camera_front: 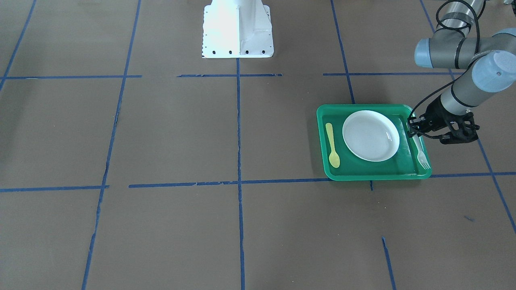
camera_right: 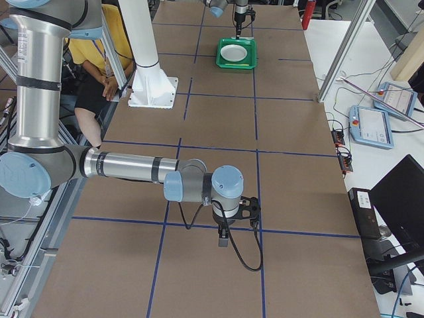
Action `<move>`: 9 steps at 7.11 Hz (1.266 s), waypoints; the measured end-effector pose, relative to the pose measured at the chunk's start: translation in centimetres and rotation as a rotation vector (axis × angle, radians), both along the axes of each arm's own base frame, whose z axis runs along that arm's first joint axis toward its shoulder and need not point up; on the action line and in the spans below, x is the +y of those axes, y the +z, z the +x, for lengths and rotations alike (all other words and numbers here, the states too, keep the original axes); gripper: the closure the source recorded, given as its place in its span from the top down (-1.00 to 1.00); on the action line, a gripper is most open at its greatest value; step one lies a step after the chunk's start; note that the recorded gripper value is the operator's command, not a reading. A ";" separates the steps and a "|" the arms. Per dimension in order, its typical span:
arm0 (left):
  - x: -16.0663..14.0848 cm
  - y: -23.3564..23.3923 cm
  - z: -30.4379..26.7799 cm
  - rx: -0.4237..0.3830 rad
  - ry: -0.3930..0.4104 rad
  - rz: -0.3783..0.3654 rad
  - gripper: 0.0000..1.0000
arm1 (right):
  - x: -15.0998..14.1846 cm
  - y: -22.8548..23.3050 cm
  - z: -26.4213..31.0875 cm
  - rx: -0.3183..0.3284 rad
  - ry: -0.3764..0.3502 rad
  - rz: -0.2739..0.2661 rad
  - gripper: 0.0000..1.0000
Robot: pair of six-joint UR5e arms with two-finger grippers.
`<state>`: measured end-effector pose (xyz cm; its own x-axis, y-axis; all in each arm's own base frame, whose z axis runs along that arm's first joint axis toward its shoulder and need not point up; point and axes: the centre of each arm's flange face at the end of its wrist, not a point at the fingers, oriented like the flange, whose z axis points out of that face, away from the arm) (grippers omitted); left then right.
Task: Place fork
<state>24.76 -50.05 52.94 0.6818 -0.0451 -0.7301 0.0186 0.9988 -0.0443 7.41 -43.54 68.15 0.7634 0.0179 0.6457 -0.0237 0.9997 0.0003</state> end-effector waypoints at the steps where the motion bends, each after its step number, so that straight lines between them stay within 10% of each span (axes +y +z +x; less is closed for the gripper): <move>1: 0.1 0.1 0.0 -0.001 0.003 0.001 -0.75 | 0.0 0.0 0.0 0.000 0.000 0.000 1.00; 4: 0.3 0.3 0.6 -0.004 0.020 0.007 0.84 | 0.0 0.0 0.0 0.000 0.000 -0.001 1.00; 9: 1.4 0.1 -1.1 0.000 0.031 0.037 1.00 | 0.0 0.0 0.0 0.000 0.000 -0.001 1.00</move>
<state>23.66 -48.65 52.99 0.6824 0.0031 -0.7310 -0.0128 0.9999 -0.0077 7.41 -43.54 68.16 0.7631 0.0184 0.6460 -0.0237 0.9997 -0.0004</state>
